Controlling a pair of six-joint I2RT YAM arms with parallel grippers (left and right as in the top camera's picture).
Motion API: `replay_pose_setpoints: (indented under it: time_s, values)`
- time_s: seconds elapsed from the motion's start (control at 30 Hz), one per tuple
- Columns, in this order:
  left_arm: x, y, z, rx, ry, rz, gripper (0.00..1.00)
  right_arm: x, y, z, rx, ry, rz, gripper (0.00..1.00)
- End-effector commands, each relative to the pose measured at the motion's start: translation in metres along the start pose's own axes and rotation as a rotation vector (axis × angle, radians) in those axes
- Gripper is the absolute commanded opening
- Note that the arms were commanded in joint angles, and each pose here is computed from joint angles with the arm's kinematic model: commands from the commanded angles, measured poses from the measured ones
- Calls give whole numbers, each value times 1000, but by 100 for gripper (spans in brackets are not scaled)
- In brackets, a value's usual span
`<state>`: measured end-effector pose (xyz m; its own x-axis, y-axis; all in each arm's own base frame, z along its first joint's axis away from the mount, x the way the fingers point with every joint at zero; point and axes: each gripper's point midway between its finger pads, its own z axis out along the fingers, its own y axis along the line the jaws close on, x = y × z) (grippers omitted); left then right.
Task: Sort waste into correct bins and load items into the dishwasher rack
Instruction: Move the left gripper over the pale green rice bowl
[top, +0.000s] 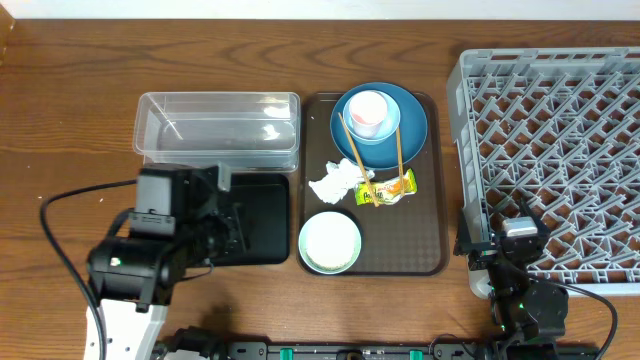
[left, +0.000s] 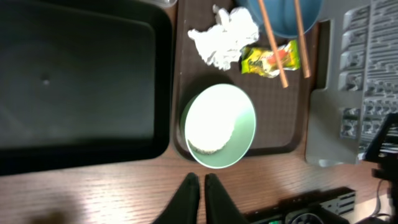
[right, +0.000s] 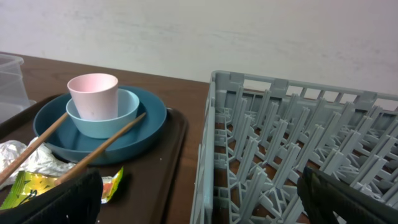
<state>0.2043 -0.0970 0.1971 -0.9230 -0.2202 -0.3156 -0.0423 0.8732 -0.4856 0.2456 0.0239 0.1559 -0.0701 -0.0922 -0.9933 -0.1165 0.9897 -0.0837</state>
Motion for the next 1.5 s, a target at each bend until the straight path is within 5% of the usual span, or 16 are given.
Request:
replay_pose_setpoints:
  time_s: [0.0,0.4,0.57,0.67,1.47]
  values:
    - [0,3,0,-102,-40,-14,6,1,0,0,3,4,3,99]
    - [27,-69,47,-66,-21,173,9,1,0,0,3,4,3,99]
    - [38,-91,73,-38,25,230,47,1,0,0,3,5,3,99]
    - [41,-93,82,-39,51,232,59,1,0,0,3,4,3,99]
    - [78,-85,159,-263,97,316,43,1,0,0,3,4,3,99]
